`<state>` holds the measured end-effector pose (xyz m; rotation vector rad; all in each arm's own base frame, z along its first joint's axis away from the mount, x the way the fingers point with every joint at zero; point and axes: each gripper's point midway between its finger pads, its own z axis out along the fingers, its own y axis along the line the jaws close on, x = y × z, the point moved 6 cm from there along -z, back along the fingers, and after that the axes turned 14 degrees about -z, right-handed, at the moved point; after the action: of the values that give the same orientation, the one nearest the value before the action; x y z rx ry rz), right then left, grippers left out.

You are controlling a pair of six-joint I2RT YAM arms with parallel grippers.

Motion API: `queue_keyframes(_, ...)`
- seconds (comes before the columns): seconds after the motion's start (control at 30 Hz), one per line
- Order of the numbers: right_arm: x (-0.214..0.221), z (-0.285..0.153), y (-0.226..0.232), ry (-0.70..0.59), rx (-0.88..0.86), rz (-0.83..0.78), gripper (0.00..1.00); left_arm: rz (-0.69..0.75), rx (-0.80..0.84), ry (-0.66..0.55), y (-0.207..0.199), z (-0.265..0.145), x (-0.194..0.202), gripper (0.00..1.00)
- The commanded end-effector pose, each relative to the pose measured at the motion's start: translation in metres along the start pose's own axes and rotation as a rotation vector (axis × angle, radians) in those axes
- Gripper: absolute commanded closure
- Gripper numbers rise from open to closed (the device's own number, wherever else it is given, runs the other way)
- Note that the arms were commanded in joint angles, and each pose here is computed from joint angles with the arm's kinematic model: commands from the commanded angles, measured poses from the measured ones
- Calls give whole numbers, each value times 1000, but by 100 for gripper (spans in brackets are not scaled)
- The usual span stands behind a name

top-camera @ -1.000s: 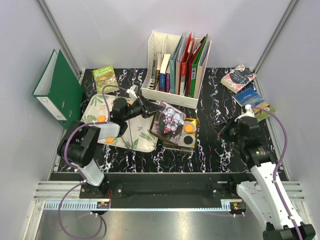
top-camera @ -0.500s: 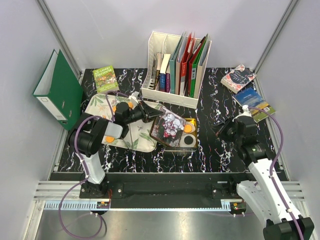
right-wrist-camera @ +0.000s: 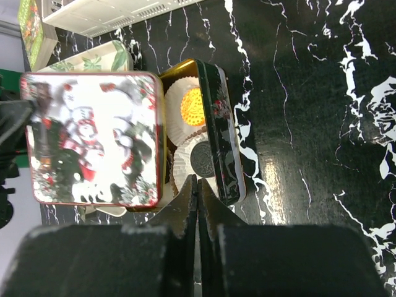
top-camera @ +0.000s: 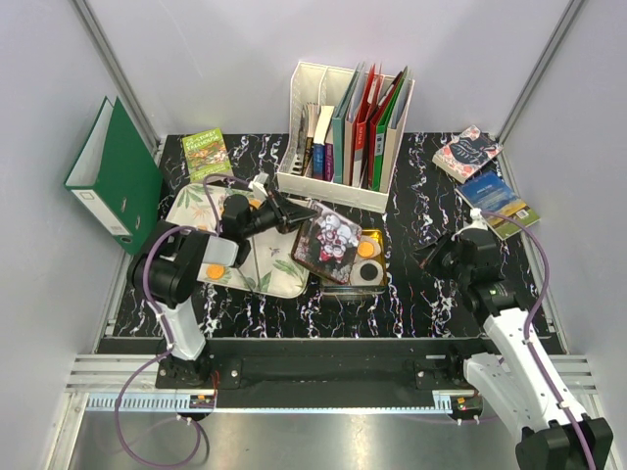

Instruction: Pack the cookies

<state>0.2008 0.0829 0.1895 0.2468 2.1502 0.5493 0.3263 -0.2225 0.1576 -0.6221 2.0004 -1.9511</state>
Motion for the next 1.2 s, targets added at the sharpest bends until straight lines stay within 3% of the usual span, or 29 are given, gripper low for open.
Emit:
queue_keyframes(0.0,0,5,2,-16,-24,1,100,121,175,8,-66,0,-1,100)
queue_keyframes(0.17,6,9,0,0,-38,-4,100,126,245,-5,-88,-6,5,100)
queue_keyframes(0.23,6,11,2,0,-60,-9,94,105,257,-12,-88,-11,9,100)
queue_keyframes(0.3,9,14,6,11,-113,-13,83,89,293,-33,-90,-17,12,100)
queue_keyframes(0.33,10,15,8,18,-127,-6,69,67,287,-41,-82,-21,15,100)
queue_keyframes(0.37,14,18,9,43,-148,2,61,72,318,-59,-84,-24,16,100)
queue_keyframes(0.43,15,23,10,54,-169,8,52,44,338,-72,-77,-32,22,100)
queue_keyframes(0.63,18,33,6,76,-143,19,72,10,332,-106,-57,-39,33,100)
queue_keyframes(0.93,17,36,5,52,-145,24,78,-4,385,-171,-45,-38,30,100)
queue_keyframes(1.17,22,44,2,74,-145,23,80,-18,317,-218,-17,-31,27,100)
